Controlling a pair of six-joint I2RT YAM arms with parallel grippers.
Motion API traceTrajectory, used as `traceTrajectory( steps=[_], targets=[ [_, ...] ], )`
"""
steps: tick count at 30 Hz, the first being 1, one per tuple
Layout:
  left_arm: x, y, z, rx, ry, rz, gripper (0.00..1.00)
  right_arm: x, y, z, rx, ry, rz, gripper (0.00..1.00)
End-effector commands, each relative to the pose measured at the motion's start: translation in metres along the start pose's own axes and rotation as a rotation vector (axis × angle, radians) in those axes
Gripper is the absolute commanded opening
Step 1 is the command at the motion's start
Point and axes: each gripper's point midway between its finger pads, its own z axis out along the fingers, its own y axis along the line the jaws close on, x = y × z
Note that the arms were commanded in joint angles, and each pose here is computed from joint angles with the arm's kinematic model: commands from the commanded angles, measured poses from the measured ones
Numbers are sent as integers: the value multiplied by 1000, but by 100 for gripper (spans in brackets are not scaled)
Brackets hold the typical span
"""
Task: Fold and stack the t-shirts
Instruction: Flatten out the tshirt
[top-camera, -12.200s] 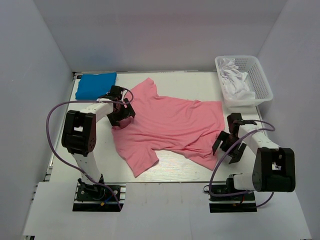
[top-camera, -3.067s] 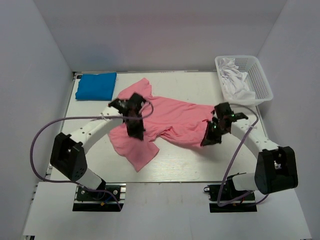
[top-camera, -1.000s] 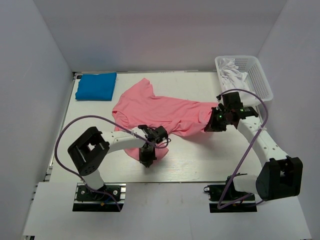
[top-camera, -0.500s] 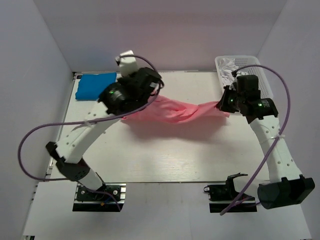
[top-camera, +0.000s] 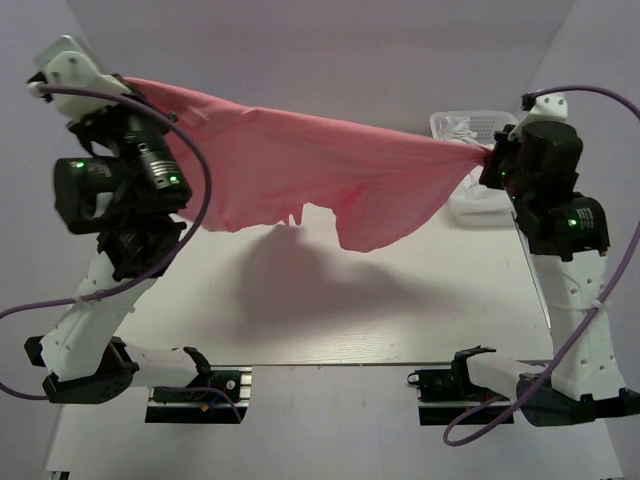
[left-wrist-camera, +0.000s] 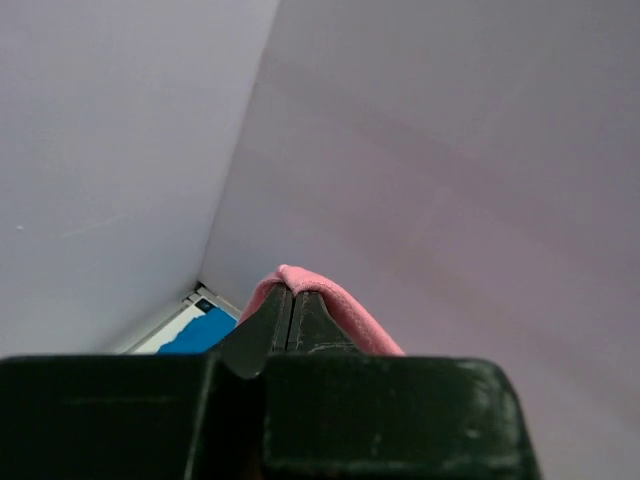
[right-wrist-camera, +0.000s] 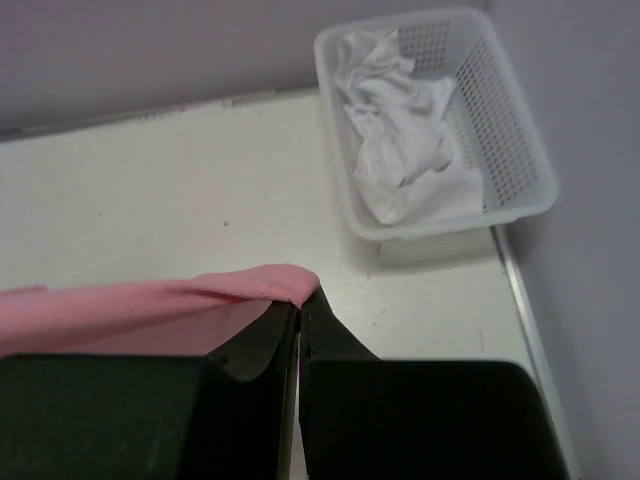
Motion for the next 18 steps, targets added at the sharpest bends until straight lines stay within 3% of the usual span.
traceTrajectory(
  steps=[1, 8, 18],
  targets=[
    [-33, 29, 0, -47, -36, -6, 0, -59, -27, -46, 99, -214, -6, 0],
    [-64, 59, -6, -21, -40, -59, 0, -85, -33, -107, 52, -343, -22, 0],
    [-79, 36, -12, 213, -60, -69, 0, -110, -40, -185, -9, -526, 34, 0]
  ],
)
